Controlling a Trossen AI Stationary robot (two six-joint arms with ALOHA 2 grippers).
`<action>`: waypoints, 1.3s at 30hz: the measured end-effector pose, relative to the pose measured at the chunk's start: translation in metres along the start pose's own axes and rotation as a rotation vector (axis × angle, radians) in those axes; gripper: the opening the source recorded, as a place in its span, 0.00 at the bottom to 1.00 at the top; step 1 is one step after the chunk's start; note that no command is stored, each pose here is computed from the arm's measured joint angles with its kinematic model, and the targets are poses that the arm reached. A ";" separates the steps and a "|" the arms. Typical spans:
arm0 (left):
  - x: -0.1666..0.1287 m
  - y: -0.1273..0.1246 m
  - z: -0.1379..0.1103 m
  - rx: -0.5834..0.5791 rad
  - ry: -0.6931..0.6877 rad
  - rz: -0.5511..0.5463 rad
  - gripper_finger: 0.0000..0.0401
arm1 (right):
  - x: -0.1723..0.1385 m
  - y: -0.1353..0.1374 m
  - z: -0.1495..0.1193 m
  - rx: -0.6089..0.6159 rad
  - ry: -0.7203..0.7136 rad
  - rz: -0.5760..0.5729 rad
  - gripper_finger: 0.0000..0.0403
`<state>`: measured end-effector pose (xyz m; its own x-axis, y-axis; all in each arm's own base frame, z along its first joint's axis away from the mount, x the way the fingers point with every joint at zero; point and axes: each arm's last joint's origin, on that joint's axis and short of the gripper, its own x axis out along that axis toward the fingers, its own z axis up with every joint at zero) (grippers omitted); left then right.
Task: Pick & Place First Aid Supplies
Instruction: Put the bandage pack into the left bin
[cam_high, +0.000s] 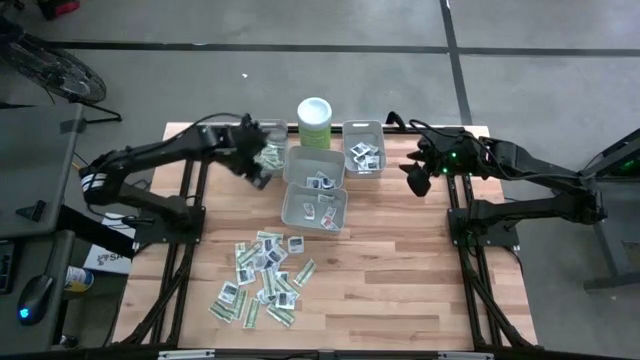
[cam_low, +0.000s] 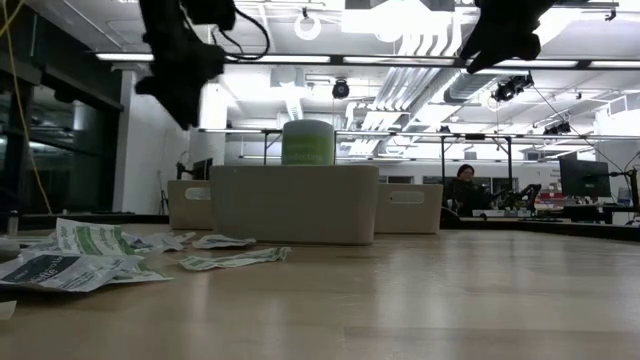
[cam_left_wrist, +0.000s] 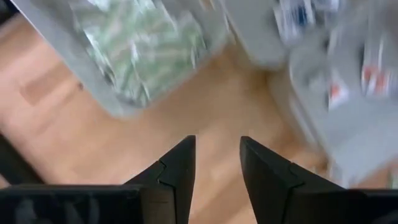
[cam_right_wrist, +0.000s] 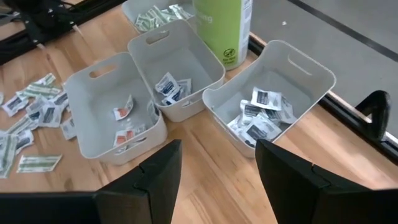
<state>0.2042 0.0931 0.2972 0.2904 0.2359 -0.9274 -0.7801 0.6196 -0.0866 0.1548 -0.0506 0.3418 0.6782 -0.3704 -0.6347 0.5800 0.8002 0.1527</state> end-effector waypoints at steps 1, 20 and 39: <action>-0.001 -0.003 -0.008 0.026 0.019 -0.001 0.31 | 0.000 0.000 0.000 -0.001 0.002 0.005 0.49; 0.051 -0.011 -0.114 -0.241 0.160 -0.291 0.31 | 0.000 0.002 -0.001 0.114 0.025 0.056 0.49; 0.112 0.001 -0.147 -0.373 0.146 -0.480 0.36 | 0.000 0.000 0.000 0.203 0.006 0.008 0.49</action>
<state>0.1544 0.0096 0.1394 0.5982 -0.1245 -0.7916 -0.7303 0.3217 -0.6026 0.1550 -0.0504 0.3416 0.6807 -0.3612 -0.6373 0.6542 0.6911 0.3071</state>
